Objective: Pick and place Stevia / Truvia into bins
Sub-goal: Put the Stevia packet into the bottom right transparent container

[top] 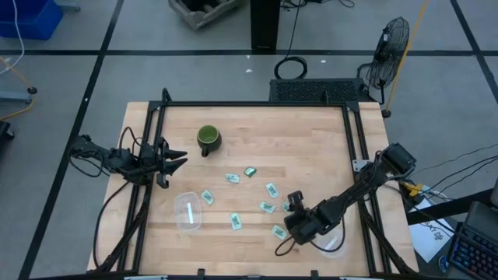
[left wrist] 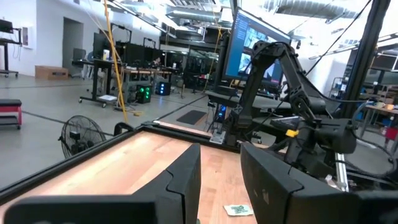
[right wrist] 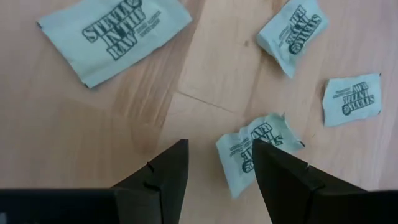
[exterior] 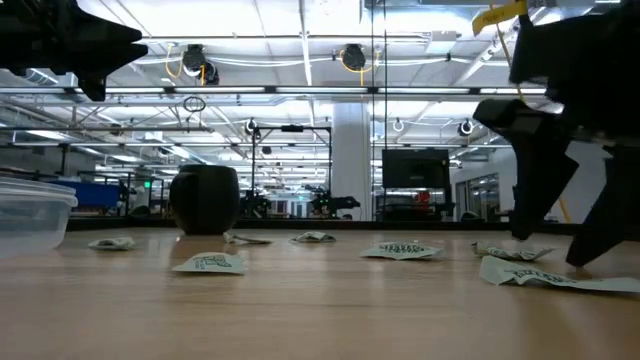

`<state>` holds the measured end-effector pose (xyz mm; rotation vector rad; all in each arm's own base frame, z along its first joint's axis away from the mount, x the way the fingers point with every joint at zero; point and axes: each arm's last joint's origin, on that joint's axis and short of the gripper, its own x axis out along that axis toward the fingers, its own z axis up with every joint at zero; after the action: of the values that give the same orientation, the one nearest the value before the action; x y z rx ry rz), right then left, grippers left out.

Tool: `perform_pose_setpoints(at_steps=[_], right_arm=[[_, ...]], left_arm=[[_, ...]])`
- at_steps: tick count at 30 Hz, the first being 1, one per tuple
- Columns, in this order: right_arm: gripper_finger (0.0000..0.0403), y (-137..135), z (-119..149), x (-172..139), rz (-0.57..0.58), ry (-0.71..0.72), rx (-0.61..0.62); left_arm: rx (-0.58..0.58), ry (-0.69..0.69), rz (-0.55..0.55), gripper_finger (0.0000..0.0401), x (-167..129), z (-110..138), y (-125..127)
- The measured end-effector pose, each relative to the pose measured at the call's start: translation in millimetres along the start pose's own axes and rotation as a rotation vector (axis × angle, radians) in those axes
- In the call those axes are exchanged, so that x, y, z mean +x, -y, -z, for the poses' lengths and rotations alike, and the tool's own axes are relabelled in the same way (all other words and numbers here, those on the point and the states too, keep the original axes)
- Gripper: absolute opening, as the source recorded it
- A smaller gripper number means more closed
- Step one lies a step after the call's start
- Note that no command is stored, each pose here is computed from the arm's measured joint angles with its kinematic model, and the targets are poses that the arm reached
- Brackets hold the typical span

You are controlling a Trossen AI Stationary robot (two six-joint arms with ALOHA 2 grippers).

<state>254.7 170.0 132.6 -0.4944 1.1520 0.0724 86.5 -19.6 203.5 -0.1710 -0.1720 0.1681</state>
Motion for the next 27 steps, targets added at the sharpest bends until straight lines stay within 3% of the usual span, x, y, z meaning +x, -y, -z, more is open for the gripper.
perform_pose_setpoints(at_steps=[8, 21, 27], right_arm=[[0.0161, -1.3, 1.4, 12.7, 0.041, -0.033, 0.002], [0.0059, 3.9, 6.1, 16.6, 0.03, -0.092, 0.034], [0.0033, 4.5, 8.7, 16.5, 0.037, -0.116, 0.065]], left_arm=[[-0.001, 0.001, 0.0, 0.0118, 0.0, -0.1, 0.0], [0.0, 0.001, 0.0, 0.0118, 0.0, -0.1, 0.0], [0.0, 0.001, 0.0, 0.0118, 0.0, -0.1, 0.0]])
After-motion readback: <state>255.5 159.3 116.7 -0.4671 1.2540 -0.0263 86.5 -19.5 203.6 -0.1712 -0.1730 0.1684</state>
